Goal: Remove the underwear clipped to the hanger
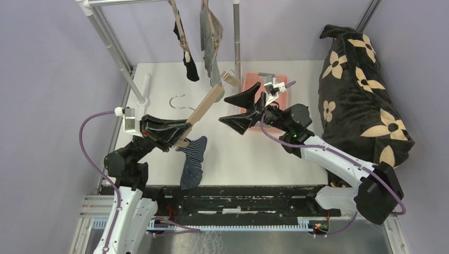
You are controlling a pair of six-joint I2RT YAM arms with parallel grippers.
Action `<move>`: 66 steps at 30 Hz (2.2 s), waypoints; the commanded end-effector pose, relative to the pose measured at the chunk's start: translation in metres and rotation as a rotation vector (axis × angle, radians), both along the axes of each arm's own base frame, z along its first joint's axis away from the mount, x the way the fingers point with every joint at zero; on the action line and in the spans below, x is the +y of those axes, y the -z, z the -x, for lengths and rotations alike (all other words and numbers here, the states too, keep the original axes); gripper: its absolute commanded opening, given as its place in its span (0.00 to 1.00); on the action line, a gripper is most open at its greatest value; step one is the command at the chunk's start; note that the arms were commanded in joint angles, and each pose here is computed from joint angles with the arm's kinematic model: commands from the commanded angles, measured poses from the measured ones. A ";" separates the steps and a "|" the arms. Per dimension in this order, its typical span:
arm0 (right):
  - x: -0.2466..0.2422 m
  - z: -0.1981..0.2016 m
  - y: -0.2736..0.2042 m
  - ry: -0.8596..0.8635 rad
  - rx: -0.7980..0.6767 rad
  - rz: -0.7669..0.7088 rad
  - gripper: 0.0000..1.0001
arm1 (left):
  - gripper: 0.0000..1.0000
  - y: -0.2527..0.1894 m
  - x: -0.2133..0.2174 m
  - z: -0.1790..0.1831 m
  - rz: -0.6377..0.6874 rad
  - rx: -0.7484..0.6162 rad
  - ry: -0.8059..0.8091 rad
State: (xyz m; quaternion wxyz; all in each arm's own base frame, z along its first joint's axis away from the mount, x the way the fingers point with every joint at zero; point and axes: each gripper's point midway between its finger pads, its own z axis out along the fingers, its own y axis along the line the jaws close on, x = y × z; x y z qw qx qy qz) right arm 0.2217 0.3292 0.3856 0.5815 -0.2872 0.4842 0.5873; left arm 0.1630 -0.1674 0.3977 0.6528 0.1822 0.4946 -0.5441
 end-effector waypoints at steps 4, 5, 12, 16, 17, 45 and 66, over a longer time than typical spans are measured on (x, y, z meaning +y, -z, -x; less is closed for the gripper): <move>0.023 0.022 -0.049 -0.055 -0.128 -0.143 0.99 | 0.03 -0.020 -0.001 0.017 0.081 -0.057 0.037; 0.028 0.024 -0.051 -0.060 -0.135 -0.146 0.99 | 0.03 -0.019 0.000 0.016 0.089 -0.052 0.033; 0.045 0.029 -0.064 -0.063 -0.187 -0.153 0.97 | 0.03 -0.008 0.000 0.001 0.105 -0.005 0.008; 0.046 0.026 -0.072 -0.045 -0.205 -0.166 0.97 | 0.03 -0.008 -0.004 -0.003 0.085 0.001 0.024; 0.047 0.025 -0.074 -0.043 -0.207 -0.169 0.97 | 0.03 -0.009 -0.005 -0.002 0.083 -0.001 0.030; 0.056 0.014 -0.078 -0.014 -0.181 -0.162 0.01 | 0.03 -0.007 -0.013 -0.003 0.121 0.004 0.040; 0.038 0.026 -0.096 0.002 -0.195 -0.198 0.01 | 0.82 0.003 0.014 -0.005 -0.051 -0.052 -0.244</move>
